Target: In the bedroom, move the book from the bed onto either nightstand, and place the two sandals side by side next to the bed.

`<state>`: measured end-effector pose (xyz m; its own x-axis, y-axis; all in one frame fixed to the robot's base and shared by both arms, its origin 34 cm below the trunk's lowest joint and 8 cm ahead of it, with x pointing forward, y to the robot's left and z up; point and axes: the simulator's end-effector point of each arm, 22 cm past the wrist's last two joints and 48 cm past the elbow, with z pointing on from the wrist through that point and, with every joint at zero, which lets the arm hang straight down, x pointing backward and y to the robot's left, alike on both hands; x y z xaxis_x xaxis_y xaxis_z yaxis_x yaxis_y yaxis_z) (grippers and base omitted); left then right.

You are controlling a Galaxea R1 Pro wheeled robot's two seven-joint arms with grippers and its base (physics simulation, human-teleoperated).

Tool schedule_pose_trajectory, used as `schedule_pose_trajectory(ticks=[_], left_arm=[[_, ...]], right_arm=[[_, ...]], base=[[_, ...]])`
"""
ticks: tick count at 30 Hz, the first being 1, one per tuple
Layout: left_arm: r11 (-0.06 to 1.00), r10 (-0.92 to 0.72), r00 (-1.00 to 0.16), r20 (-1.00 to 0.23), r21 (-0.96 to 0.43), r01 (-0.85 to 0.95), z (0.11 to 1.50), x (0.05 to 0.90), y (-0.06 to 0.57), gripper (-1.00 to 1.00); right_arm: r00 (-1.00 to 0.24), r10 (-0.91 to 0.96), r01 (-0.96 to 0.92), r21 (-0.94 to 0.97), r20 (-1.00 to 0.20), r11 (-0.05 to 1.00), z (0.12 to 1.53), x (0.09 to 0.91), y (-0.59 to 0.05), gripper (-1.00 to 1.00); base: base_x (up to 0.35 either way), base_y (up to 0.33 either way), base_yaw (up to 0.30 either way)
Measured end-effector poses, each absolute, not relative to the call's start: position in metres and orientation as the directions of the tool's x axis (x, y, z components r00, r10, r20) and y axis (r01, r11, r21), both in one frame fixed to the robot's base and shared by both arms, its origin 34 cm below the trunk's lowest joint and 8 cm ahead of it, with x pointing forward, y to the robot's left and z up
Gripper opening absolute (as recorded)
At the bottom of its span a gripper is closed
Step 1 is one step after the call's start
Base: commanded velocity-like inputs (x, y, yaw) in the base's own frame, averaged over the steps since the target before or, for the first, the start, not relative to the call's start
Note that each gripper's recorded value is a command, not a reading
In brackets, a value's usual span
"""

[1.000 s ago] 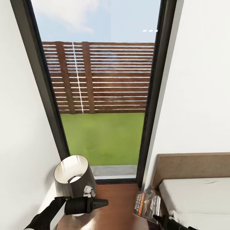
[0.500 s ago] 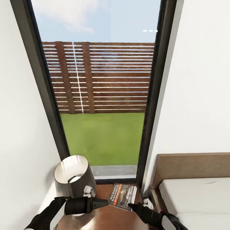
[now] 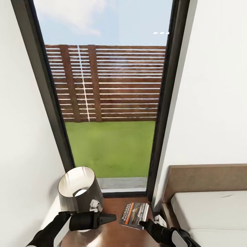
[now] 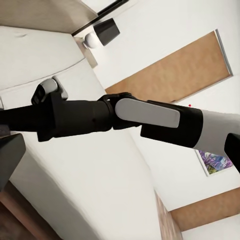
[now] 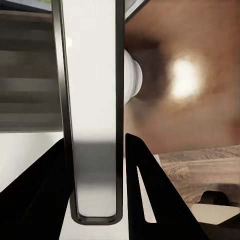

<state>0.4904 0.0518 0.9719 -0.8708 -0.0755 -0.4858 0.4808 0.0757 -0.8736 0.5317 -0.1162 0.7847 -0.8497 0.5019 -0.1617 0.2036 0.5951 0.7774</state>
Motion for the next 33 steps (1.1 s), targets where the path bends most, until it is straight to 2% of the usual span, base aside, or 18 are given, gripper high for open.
schedule_pose_trajectory(ticks=[16,26,33], left_arm=[[0.078,-0.094,-0.868,-0.487,-0.873,0.481,0.964,0.501,0.054,1.00],[0.077,-0.094,-0.868,-0.487,-0.873,0.481,0.956,0.505,0.054,1.00],[0.077,-0.094,-0.868,-0.487,-0.873,0.481,0.950,0.507,0.054,1.00]], right_arm=[[-0.851,0.501,0.192,0.792,-0.161,0.580,0.779,0.539,-0.113,-1.00],[-0.857,0.495,0.114,0.884,-0.143,0.454,0.803,0.545,-0.092,-1.00],[-0.861,0.490,0.110,0.894,-0.132,0.434,0.801,0.547,-0.089,-1.00]], base=[[0.000,0.000,0.000],[0.000,0.000,0.000],[0.000,0.000,0.000]])
